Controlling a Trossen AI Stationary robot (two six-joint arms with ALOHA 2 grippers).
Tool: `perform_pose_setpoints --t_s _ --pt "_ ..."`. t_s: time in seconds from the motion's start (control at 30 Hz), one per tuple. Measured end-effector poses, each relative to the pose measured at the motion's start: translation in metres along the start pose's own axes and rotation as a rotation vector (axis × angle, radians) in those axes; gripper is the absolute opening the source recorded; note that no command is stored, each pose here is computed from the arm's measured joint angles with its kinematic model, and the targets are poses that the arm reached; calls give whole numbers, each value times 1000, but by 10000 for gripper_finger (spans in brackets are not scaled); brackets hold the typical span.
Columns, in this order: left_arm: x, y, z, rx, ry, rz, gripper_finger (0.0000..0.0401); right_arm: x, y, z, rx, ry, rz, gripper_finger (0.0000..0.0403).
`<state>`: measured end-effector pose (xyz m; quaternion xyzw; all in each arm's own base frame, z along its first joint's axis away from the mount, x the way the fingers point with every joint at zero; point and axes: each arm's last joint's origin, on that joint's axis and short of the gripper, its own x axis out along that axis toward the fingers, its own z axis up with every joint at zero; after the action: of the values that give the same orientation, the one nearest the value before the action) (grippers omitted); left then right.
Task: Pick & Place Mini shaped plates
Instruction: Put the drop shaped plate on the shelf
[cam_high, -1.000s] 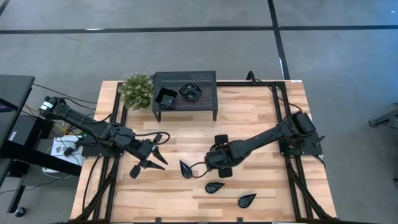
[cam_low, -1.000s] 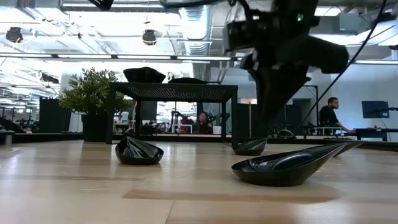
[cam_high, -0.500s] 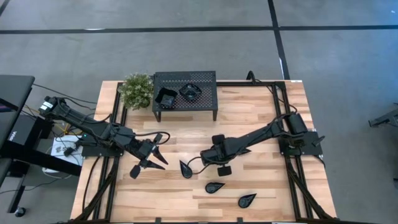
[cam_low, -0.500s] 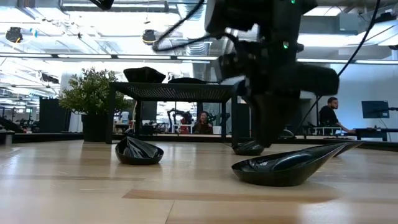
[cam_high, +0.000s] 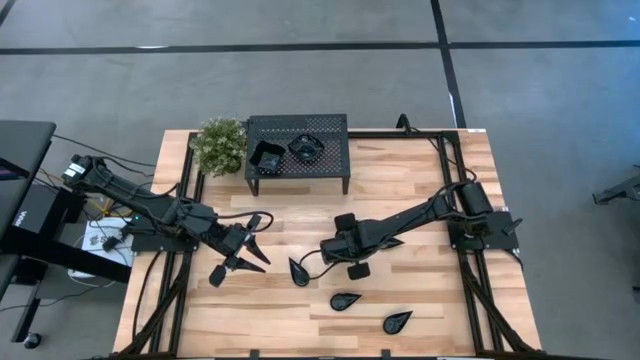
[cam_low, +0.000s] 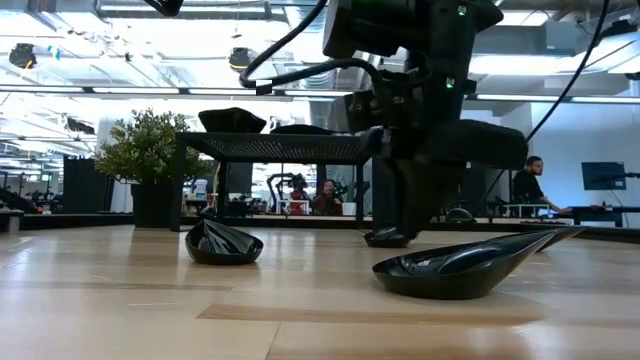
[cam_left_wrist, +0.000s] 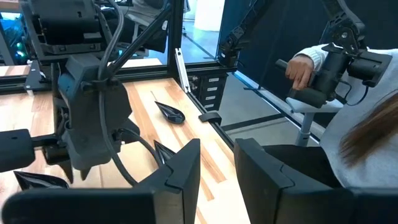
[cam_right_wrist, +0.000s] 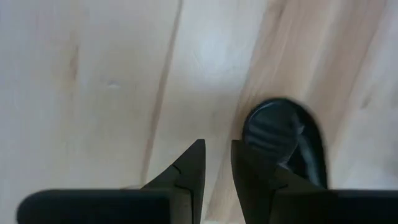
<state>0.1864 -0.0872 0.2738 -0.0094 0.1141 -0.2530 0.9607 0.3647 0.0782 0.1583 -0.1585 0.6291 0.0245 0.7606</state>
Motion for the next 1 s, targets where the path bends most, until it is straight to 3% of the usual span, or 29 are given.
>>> perform_pose_setpoints --t_s 0.23,0.5,1.0 --pt "0 0 0 0 0 0 100 1 -8 -1 4 9 -75 71" --pt "0 0 0 0 0 0 100 5 -22 -2 51 11 42 71" --pt "0 0 0 0 0 0 100 4 -21 -2 25 7 70 71"
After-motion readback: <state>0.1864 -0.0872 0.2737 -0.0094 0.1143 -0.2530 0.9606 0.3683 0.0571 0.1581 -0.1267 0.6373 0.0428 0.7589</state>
